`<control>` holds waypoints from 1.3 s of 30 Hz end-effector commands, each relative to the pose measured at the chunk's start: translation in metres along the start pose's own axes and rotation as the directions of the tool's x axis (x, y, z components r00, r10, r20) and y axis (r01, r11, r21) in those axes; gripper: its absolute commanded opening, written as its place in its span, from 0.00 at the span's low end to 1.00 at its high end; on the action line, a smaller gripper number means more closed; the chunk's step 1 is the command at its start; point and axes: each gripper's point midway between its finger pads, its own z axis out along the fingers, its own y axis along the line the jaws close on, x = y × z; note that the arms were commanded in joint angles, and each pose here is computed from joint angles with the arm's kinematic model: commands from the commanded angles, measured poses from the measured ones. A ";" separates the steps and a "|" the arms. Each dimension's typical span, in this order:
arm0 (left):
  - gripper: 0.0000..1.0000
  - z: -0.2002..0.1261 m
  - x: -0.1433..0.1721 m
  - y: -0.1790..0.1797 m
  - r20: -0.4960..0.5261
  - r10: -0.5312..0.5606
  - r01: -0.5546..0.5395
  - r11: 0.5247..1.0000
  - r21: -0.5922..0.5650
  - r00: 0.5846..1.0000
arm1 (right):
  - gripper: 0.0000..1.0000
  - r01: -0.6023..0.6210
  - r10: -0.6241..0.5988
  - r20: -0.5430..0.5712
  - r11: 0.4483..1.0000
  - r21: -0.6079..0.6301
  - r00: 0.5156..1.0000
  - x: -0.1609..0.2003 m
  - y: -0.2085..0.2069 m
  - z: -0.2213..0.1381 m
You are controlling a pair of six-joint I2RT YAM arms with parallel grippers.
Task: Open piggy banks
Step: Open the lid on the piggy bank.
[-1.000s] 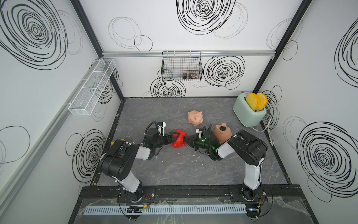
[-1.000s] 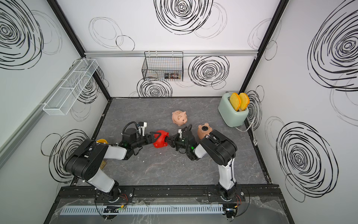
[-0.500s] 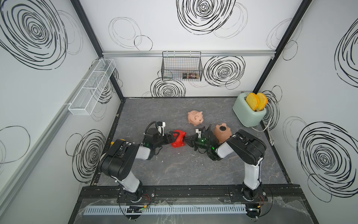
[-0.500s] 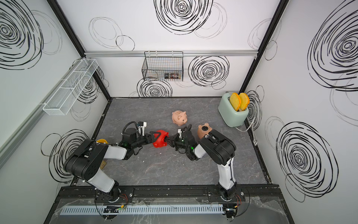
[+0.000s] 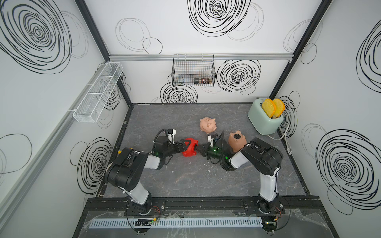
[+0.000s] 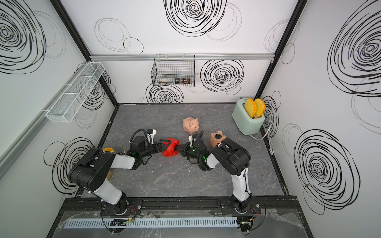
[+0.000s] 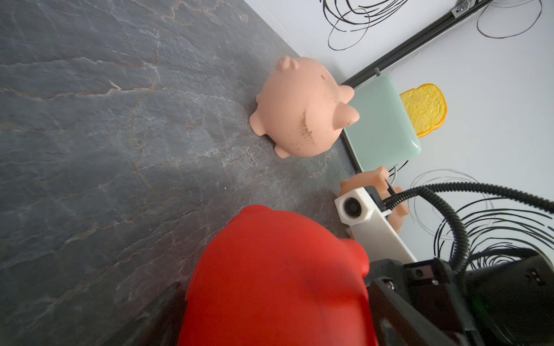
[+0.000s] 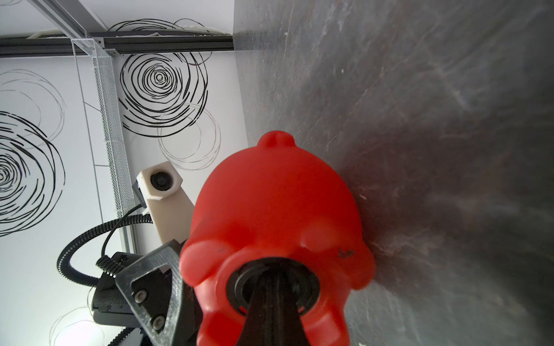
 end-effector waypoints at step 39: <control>0.96 0.008 0.041 0.015 -0.154 -0.053 0.049 0.998 -0.029 0.987 | 0.00 0.615 -0.613 -0.060 0.787 0.043 0.788 0.029 -0.007 0.010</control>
